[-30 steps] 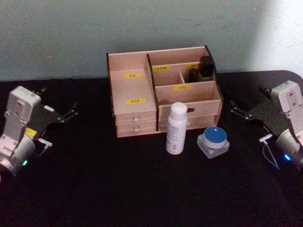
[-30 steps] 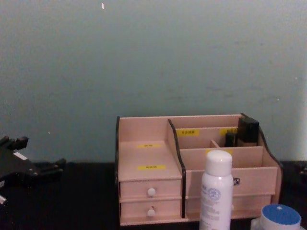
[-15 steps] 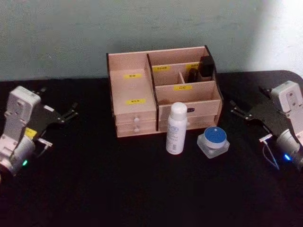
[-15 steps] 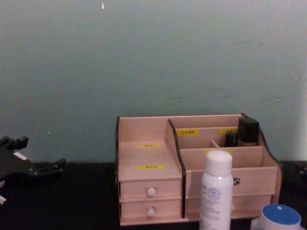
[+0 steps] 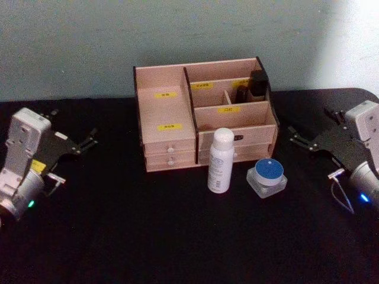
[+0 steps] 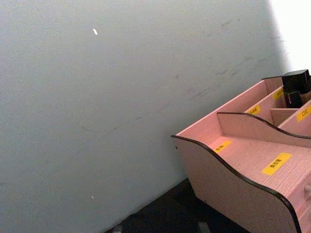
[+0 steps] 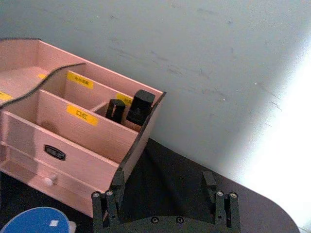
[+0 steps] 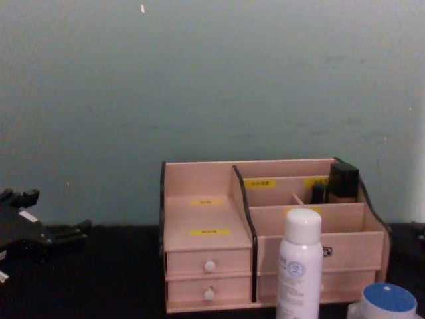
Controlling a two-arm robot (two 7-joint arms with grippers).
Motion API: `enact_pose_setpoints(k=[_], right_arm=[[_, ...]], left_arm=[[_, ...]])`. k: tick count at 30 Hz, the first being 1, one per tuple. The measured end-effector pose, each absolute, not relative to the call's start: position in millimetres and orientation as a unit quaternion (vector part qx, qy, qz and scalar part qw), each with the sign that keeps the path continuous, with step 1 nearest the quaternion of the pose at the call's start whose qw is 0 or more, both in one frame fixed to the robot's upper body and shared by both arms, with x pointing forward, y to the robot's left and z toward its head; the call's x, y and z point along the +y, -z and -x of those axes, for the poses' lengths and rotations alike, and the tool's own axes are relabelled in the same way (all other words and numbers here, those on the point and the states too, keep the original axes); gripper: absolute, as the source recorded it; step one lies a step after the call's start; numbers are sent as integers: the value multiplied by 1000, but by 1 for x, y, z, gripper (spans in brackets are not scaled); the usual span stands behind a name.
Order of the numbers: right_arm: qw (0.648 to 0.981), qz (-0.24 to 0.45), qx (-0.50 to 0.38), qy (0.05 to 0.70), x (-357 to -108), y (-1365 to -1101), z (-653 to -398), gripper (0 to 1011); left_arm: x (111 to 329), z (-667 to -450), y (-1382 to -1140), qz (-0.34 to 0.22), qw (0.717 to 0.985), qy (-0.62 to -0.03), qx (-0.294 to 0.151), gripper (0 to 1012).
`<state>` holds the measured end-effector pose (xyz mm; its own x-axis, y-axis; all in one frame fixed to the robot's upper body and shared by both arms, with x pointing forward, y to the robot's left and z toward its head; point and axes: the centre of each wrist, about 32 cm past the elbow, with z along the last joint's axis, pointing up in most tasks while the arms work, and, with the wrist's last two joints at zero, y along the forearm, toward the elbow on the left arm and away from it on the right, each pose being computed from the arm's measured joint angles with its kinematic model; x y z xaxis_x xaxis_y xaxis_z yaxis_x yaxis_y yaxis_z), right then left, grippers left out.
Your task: Pick up the facial cleanser and watermelon frost from the table and place them into the tiered storage box.
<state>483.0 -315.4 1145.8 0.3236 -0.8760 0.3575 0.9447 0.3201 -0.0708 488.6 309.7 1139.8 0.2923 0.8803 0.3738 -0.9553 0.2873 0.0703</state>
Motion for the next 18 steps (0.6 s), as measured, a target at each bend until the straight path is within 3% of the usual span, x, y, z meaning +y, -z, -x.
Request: enact_pose_setpoints(k=[18], right_arm=[[873,116,-52,470,-330,-1158,-439,1003]], left_arm=[[310,-489,-1140,-141,791,-580,-132,1001]])
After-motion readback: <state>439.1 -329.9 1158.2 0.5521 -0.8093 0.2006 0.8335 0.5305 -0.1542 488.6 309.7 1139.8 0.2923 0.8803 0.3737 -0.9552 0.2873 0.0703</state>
